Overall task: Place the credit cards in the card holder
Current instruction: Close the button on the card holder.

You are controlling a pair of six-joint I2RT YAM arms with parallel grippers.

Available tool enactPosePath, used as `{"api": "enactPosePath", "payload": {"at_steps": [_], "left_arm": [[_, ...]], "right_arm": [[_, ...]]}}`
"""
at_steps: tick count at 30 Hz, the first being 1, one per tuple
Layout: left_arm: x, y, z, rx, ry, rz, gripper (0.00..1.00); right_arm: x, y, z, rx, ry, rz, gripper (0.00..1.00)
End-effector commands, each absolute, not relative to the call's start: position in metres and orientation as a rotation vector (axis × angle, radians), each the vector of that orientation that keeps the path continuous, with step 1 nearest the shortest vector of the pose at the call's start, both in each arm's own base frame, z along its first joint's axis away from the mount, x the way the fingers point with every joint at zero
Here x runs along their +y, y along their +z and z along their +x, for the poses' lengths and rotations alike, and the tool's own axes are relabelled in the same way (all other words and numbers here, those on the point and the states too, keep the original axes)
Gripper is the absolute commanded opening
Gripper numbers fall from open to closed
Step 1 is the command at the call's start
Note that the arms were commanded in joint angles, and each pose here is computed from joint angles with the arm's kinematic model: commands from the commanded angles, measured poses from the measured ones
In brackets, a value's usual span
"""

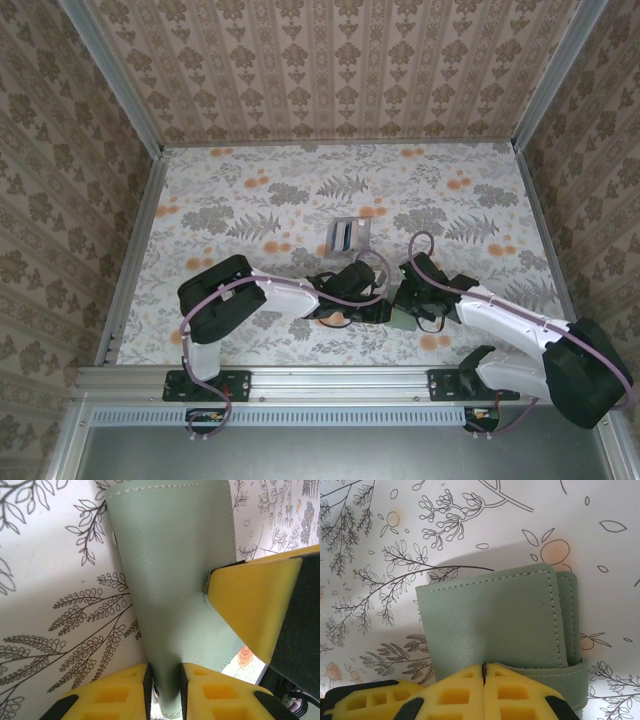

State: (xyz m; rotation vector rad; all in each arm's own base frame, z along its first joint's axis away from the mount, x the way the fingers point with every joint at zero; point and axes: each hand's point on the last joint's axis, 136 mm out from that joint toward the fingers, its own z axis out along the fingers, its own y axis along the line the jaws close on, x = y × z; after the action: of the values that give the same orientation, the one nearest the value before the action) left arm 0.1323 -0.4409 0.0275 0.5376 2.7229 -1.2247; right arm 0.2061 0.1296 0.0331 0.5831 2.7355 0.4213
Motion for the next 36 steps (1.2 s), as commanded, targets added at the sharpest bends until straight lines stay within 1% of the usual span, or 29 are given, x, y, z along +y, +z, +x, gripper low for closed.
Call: {"api": "enactPosePath", "payload": {"at_steps": [1, 6, 13, 17, 21, 25, 29, 31, 32, 33, 35, 36], "left_arm": [[-0.435, 0.006, 0.128, 2.79, -1.16, 0.525, 0.23], [-0.432, 0.006, 0.129, 2.788, -1.163, 0.514, 0.23], [-0.431, 0.007, 0.13, 2.782, -1.178, 0.503, 0.24], [-0.424, 0.012, 0.133, 2.763, -1.176, 0.484, 0.29], [-0.415, 0.021, 0.138, 2.73, -1.165, 0.472, 0.35], [-0.411, 0.031, 0.144, 2.704, -1.167, 0.459, 0.37], [-0.408, 0.04, 0.147, 2.685, -1.167, 0.453, 0.38], [-0.402, 0.046, 0.149, 2.666, -1.16, 0.447, 0.4], [-0.398, 0.05, 0.151, 2.658, -1.145, 0.443, 0.41], [-0.393, 0.055, 0.153, 2.645, -1.125, 0.437, 0.41], [-0.379, 0.064, 0.158, 2.626, -1.076, 0.421, 0.42], [-0.37, 0.07, 0.161, 2.612, -1.044, 0.408, 0.42]], "right_arm": [[0.116, 0.021, 0.189, 2.787, 0.366, 0.581, 0.0], [0.104, 0.002, 0.181, 2.78, 0.356, 0.602, 0.0], [0.12, -0.006, 0.174, 2.721, 0.61, 0.518, 0.0], [0.121, -0.007, 0.17, 2.671, 0.722, 0.531, 0.0], [0.117, -0.003, 0.166, 2.707, 0.722, 0.553, 0.0], [0.123, -0.011, 0.165, 2.733, 0.848, 0.642, 0.0], [0.141, 0.005, 0.175, 2.734, 0.975, 0.546, 0.0], [0.15, 0.024, 0.185, 2.697, 1.041, 0.49, 0.05], [0.154, 0.035, 0.19, 2.675, 1.063, 0.463, 0.1], [0.156, 0.044, 0.193, 2.662, 1.074, 0.442, 0.17], [0.156, 0.062, 0.199, 2.639, 1.065, 0.398, 0.35], [0.156, 0.074, 0.203, 2.614, 1.056, 0.372, 0.4]]}}
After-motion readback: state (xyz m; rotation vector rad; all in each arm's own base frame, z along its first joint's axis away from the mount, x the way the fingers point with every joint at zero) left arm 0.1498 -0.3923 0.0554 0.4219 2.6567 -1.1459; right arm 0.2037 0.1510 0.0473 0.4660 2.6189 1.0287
